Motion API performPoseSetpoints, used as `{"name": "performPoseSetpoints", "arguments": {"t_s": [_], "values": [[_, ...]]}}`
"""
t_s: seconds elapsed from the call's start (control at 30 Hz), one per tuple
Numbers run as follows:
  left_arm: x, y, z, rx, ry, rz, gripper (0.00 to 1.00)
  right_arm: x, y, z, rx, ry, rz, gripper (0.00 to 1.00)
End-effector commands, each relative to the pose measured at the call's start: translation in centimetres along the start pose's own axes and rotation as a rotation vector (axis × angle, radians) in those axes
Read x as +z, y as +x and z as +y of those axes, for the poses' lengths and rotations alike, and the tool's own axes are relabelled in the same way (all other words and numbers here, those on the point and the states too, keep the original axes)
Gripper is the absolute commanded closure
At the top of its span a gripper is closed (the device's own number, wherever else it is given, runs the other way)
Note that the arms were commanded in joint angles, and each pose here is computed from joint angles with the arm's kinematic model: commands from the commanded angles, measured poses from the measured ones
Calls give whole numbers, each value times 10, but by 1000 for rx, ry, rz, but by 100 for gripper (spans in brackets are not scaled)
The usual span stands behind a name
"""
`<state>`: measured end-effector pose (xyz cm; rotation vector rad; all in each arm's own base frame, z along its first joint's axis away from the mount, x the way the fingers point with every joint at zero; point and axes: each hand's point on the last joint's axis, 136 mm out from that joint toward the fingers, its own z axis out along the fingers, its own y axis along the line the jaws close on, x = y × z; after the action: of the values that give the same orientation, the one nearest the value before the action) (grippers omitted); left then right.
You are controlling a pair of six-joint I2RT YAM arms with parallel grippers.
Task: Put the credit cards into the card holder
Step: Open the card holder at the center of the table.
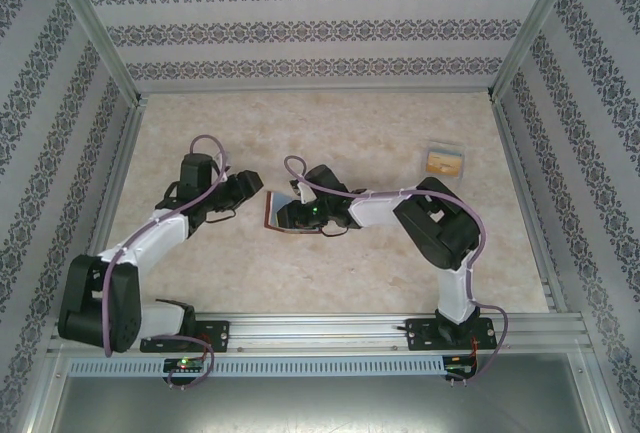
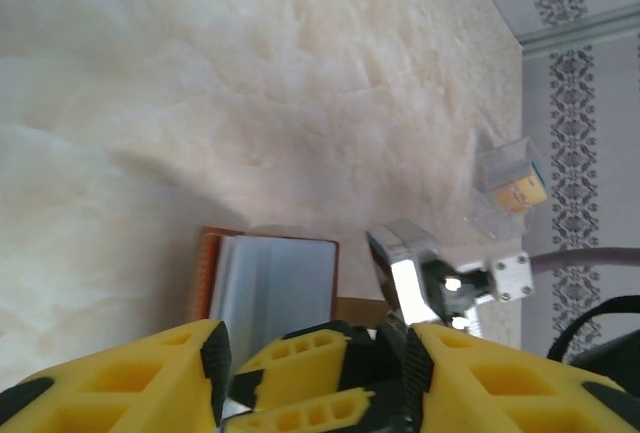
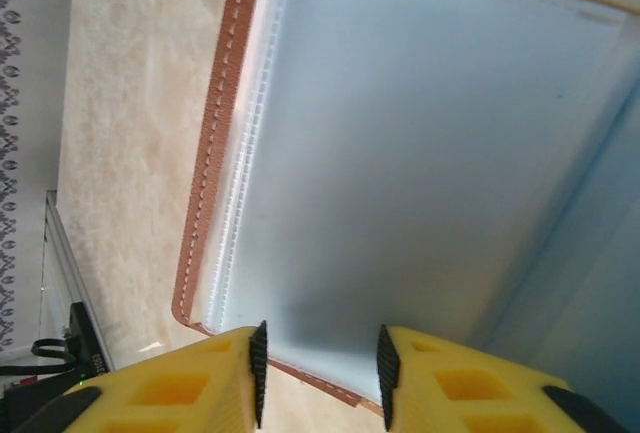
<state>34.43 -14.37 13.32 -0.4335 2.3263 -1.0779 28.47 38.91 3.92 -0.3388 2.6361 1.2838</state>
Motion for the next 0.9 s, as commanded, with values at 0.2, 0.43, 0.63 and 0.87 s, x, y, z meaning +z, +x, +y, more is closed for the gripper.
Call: {"name": "performPoseSetpoints", "arguments": {"t_s": [0.2,0.43,0.63,0.87], "values": [[41,13,-26,-9,151,69,79,9,9,-40,165,123,55,81],[54,33,10,-20,57,114,90,6,8,-44,224,110,58,84],[69,48,33,-40,26,163,90,4,7,-43,225,113,62,84],[80,65,60,-69,-25,203,89,-14,-5,-47,223,136,19,75]]}}
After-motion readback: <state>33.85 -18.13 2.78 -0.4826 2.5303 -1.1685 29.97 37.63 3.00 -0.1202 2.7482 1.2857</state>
